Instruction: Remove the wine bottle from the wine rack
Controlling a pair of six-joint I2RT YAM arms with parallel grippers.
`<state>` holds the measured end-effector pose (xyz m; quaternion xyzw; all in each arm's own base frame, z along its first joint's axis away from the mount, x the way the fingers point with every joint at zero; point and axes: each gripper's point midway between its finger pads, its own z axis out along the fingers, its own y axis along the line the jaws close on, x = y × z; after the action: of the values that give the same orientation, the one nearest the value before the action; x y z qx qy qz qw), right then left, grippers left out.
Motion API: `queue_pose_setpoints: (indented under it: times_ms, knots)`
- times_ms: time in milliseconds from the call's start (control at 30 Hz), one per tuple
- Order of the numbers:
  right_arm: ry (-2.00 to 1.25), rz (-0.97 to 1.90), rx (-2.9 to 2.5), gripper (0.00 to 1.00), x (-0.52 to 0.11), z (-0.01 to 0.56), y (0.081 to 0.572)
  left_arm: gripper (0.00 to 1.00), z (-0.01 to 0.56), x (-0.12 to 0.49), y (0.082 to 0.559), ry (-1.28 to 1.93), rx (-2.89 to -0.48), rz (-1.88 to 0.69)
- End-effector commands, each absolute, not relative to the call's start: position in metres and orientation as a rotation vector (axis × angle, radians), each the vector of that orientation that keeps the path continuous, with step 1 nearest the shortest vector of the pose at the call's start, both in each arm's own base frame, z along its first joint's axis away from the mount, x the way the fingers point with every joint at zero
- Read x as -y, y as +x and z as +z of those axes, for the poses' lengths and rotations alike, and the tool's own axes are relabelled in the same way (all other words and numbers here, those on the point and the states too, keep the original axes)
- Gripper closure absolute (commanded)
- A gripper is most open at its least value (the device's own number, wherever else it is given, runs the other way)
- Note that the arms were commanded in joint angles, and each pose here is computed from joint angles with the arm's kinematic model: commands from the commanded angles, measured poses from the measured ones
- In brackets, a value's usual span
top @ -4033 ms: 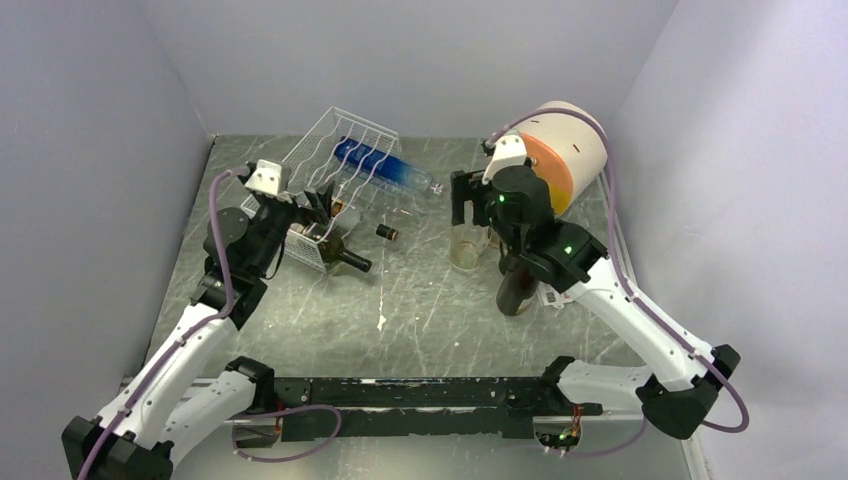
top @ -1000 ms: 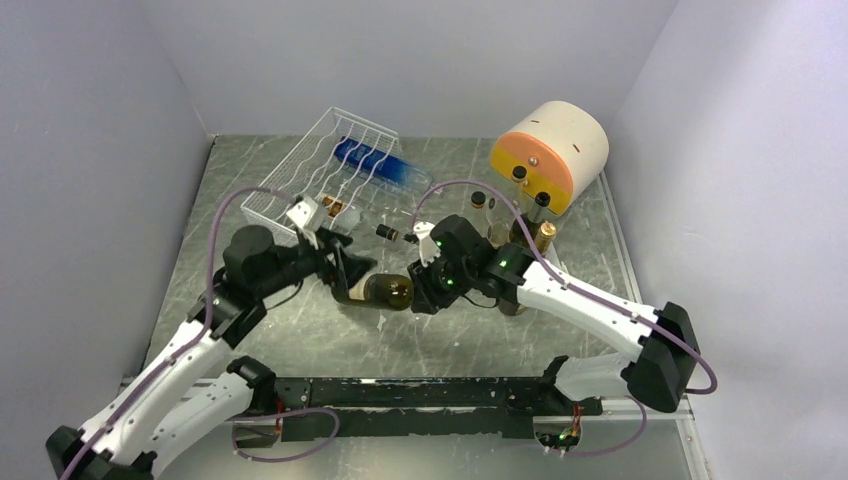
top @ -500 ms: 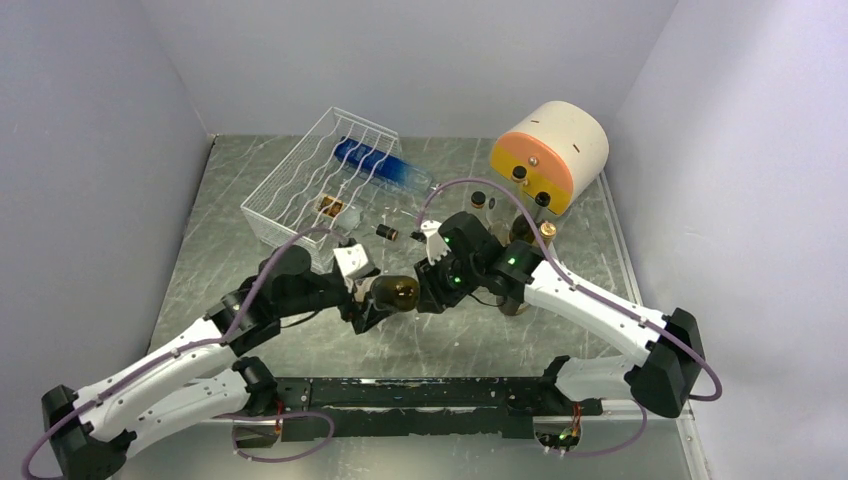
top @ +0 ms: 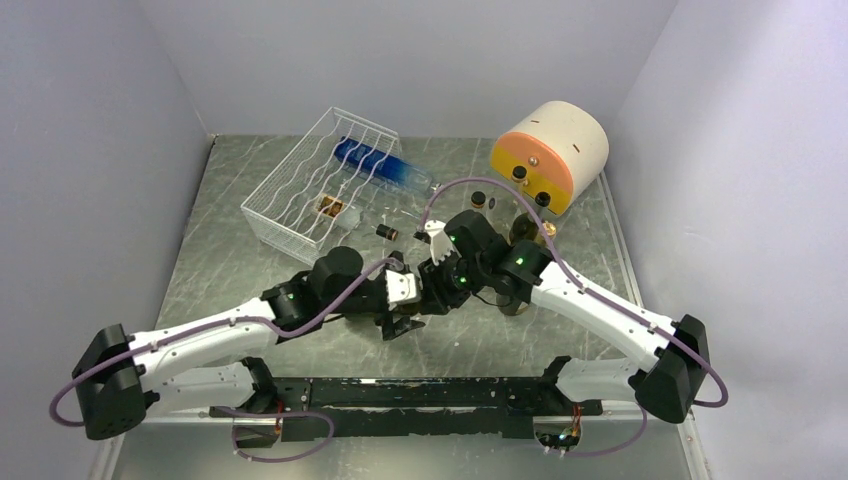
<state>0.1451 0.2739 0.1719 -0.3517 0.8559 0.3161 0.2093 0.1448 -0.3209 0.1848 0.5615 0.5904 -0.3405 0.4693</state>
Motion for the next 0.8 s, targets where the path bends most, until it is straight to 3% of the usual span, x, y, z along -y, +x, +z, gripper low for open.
queue_pose_setpoints:
  times_ms: [0,200,433,567,667,767]
  knots:
    - [-0.988,0.990,-2.209,1.00,-0.290,0.218,0.149,0.07,0.191,0.343,0.150,1.392,-1.356,-0.820]
    - [-0.992,1.024,-2.186,1.00,-0.292,0.222,0.146,0.11,0.175,0.343,0.159,1.342,-1.390,-0.783]
    - [-0.983,1.050,-2.151,0.82,-0.294,0.235,0.145,0.23,0.162,0.337,0.162,1.318,-1.446,-0.760]
    - [-0.981,1.084,-2.131,0.78,-0.297,0.240,0.143,0.44,0.161,0.334,0.167,1.280,-1.471,-0.736]
    - [-0.980,1.105,-2.123,0.75,-0.299,0.242,0.142,0.66,0.163,0.332,0.167,1.261,-1.479,-0.736]
    - [-0.973,1.124,-2.104,0.66,-0.301,0.247,0.141,0.80,0.164,0.329,0.166,1.240,-1.490,-0.740]
